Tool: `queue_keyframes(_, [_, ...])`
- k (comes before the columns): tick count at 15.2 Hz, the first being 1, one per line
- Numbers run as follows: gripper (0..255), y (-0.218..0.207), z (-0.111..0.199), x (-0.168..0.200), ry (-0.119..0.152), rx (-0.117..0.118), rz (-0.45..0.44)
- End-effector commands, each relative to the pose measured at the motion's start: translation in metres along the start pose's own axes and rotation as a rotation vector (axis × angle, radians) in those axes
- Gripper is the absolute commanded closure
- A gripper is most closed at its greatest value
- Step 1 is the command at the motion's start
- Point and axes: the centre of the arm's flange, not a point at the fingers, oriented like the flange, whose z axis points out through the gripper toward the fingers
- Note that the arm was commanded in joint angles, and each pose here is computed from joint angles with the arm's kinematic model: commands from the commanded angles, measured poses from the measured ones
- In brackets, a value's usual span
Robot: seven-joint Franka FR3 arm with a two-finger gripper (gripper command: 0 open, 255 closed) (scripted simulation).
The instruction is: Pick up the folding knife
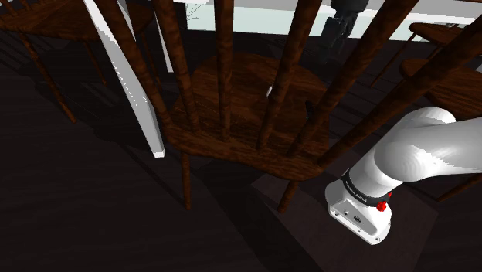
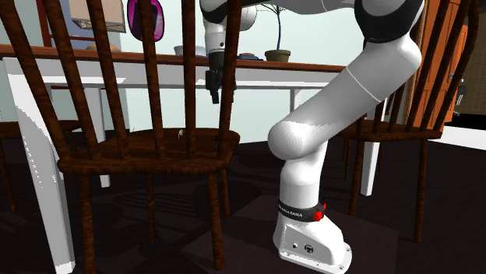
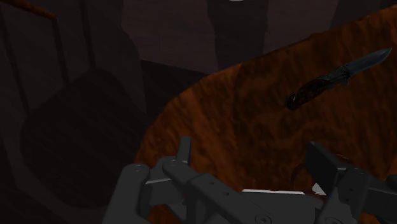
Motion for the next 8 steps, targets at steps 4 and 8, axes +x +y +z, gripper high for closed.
queue_keyframes(4, [0,-0.019,0.019,-0.023,-0.005,0.044,0.214])
queue_keyframes(8, [0,-0.053,0.043,-0.045,-0.013,0.104,0.498])
